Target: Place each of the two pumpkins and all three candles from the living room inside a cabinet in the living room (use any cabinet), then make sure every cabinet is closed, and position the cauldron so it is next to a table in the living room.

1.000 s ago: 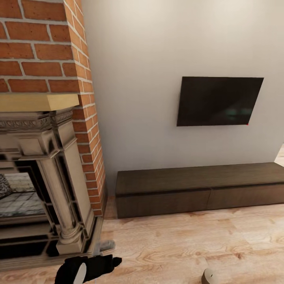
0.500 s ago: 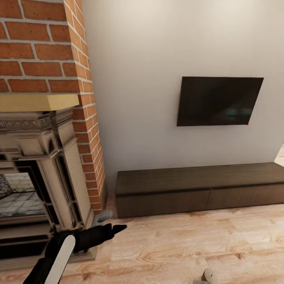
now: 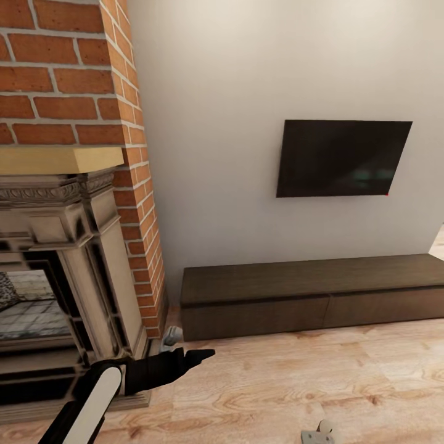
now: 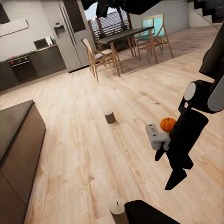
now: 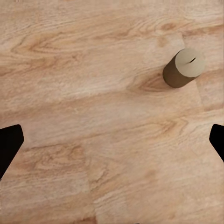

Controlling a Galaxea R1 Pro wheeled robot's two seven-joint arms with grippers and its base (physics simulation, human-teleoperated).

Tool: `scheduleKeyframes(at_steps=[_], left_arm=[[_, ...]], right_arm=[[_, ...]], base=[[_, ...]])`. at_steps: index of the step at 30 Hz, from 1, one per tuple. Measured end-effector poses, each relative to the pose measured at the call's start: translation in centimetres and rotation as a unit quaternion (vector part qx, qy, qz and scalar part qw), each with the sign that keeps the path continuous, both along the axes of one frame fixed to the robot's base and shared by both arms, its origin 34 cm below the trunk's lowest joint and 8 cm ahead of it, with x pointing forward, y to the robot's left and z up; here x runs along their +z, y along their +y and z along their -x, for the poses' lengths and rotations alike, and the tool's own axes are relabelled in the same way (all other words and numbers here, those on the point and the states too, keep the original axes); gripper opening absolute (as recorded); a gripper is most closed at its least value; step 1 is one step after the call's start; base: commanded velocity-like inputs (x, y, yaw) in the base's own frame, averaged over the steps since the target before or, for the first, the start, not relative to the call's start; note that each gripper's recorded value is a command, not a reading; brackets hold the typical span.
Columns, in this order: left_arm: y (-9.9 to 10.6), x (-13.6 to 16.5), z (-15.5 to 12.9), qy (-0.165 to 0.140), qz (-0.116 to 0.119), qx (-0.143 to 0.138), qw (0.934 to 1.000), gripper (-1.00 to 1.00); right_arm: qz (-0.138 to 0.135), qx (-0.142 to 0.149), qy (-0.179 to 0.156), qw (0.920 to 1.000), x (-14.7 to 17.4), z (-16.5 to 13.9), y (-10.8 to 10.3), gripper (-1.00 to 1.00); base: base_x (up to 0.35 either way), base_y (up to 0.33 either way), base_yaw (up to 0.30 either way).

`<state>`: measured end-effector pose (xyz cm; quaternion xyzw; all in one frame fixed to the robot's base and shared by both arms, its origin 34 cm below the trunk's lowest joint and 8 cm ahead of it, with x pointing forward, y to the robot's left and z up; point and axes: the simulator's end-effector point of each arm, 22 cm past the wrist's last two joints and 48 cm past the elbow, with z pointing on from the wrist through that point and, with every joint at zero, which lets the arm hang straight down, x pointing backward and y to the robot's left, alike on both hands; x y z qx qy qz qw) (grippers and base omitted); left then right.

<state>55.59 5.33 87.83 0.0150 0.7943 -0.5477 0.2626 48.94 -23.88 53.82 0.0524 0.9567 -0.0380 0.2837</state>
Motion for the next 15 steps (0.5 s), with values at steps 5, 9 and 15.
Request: scheduleKeyframes(at_steps=[5, 9, 15], left_arm=[[-0.1, 0.1, 0.0, 0.001, 0.003, -0.001, 1.0, 1.0], [-0.2, 0.1, 0.1, 0.001, 0.003, -0.002, 1.0, 1.0], [-0.3, 0.1, 0.2, 0.001, 0.004, -0.003, 1.0, 1.0]], right_arm=[[0.0, -0.002, -0.003, 1.0, 0.2, -0.2, 0.0, 1.0], [0.0, -0.003, -0.004, 1.0, 0.2, -0.3, -0.1, 1.0], [-0.009, -0.015, -0.032, 0.9993, 0.9, -1.2, -0.1, 1.0]], base=[[0.0, 0.0, 0.0], [0.016, 0.0, 0.0], [0.131, 0.0, 0.0]])
